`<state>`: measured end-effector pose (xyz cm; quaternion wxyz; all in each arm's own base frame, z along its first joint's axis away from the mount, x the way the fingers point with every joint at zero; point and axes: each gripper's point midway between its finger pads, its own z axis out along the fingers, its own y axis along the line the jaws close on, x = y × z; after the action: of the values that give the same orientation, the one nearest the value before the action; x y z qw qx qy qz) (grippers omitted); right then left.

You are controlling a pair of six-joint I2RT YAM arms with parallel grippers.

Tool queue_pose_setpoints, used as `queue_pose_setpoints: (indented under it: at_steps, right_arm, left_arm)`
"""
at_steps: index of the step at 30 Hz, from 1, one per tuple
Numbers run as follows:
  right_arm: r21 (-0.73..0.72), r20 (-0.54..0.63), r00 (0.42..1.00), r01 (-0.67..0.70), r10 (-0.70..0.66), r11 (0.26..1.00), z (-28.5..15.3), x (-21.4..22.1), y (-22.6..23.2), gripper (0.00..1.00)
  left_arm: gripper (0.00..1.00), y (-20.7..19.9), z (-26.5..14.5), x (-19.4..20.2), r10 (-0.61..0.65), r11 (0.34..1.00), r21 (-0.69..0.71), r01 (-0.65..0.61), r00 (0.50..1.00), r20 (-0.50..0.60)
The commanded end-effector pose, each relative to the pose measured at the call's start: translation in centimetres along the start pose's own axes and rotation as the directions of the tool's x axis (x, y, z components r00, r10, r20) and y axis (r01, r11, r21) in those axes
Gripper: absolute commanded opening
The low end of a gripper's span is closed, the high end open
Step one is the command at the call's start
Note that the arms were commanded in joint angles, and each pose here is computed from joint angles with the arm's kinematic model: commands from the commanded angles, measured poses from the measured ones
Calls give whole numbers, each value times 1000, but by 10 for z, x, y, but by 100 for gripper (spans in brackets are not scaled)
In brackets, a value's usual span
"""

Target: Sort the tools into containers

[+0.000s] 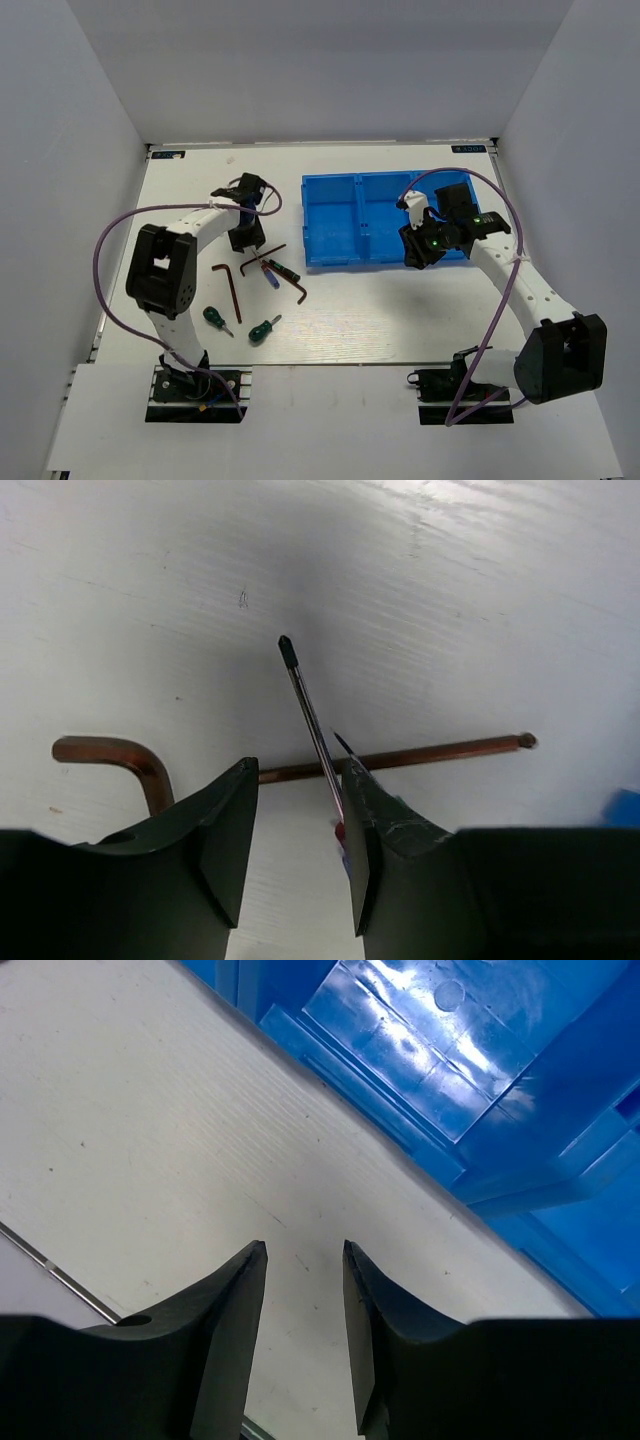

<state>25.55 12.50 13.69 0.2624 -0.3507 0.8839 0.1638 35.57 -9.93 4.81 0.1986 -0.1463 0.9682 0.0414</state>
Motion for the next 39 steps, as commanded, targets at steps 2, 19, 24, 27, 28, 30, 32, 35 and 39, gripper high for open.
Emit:
queue_pose_setpoints:
  at_steps: [2,19,24,27,28,30,32,35,39]
  right_arm:
    - [31,35,999,19,-20,999,-8,-7,-2,43]
    - [30,33,999,30,-31,999,-11,-8,-2,43]
    - [-108,67,991,120,-113,987,-21,-13,24,44]
    - [-170,100,984,165,-150,972,-25,-14,36,35]
    - [-191,116,981,175,-155,966,-25,-16,41,27]
    - [-205,117,983,166,-145,965,-23,-18,42,23]
    - [-218,123,982,168,-143,961,-22,-22,43,17]
    - [-220,139,979,178,-150,959,-23,-32,42,0]
    - [-207,158,975,189,-158,960,-25,-42,38,0]
  left_arm:
    - [50,0,13,1,-25,999,-30,25,1000,13]
    - [4,5,34,4,-23,998,-60,22,1000,-19]
    - [0,-16,-29,-44,-2,996,86,-10,990,143]
    - [0,-49,-98,-81,26,946,300,-121,953,303]
    - [0,-66,-122,-93,33,909,375,-181,929,369]
    - [0,-83,-163,-109,19,844,472,-253,894,447]
    - [0,-107,-191,-119,14,763,552,-338,861,508]
    - [0,-160,-219,-122,35,581,680,-446,849,527]
    - [0,-218,-204,-120,65,508,722,-469,857,511]
